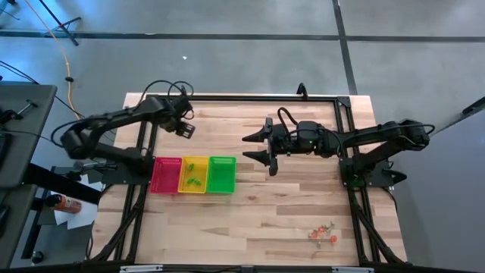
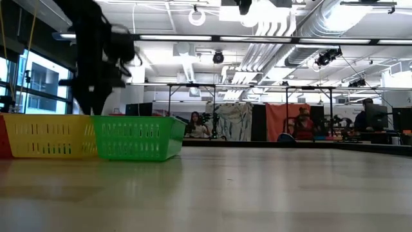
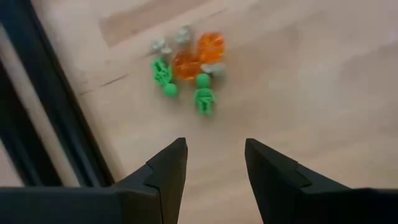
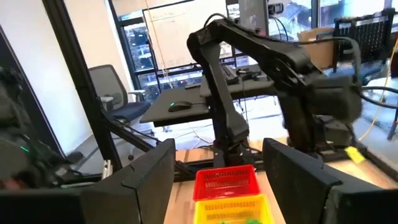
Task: Sort Halloween decoration
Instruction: Put the green skeleton toy into the yellow bin
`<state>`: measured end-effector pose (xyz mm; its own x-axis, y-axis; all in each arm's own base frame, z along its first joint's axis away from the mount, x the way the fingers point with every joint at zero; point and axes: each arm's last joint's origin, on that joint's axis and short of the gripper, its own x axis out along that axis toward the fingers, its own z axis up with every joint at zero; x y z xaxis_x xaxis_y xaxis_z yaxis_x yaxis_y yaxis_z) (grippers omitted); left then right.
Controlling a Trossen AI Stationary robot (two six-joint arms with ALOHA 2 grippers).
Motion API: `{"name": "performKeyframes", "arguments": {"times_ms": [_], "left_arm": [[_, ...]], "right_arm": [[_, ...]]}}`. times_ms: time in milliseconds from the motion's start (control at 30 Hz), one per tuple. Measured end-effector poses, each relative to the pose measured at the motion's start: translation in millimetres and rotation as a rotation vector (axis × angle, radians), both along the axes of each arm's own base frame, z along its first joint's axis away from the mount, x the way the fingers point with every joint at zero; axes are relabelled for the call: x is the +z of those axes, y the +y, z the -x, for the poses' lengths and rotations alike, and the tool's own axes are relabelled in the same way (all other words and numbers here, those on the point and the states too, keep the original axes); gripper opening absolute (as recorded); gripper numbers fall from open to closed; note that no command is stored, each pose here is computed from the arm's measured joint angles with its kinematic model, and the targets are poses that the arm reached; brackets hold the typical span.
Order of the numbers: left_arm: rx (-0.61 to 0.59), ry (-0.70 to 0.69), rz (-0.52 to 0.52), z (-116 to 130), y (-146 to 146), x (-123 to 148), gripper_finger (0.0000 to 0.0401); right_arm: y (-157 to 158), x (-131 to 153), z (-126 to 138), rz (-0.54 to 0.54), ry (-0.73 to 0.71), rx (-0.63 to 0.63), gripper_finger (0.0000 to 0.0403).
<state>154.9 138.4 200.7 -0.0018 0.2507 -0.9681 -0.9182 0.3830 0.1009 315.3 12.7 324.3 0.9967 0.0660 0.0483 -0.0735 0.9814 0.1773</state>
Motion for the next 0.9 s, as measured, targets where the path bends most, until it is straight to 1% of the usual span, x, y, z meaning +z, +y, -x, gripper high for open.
{"name": "performKeyframes", "arguments": {"times_ms": [133,333,533,700,800,900], "left_arm": [[0.061,0.002,0.008,1.3,17.2,-26.0,0.0152],[0.091,-0.018,0.012,-5.1,33.0,-44.3,0.0152],[0.087,0.032,0.078,-8.8,35.4,-63.3,0.0152],[0.074,0.063,0.094,-12.6,35.1,-70.8,0.0151],[0.073,0.065,0.098,-12.6,35.1,-71.9,0.0139],[0.055,0.054,0.095,-13.3,35.2,-71.2,0.0104]], "right_arm": [[0.0,-0.1,0.0,-0.001,0.001,0.000,0.0236],[-1.0,-0.3,-0.1,-0.005,0.003,-0.034,0.0236],[-1.0,-0.5,-0.1,-0.005,0.005,-0.036,0.0236],[-1.0,-0.8,-0.1,-0.005,0.008,-0.036,0.0236],[-1.0,-0.8,-0.1,-0.005,0.008,-0.036,0.0236],[-1.1,-0.8,-0.1,-0.005,0.008,-0.036,0.0236]]}}
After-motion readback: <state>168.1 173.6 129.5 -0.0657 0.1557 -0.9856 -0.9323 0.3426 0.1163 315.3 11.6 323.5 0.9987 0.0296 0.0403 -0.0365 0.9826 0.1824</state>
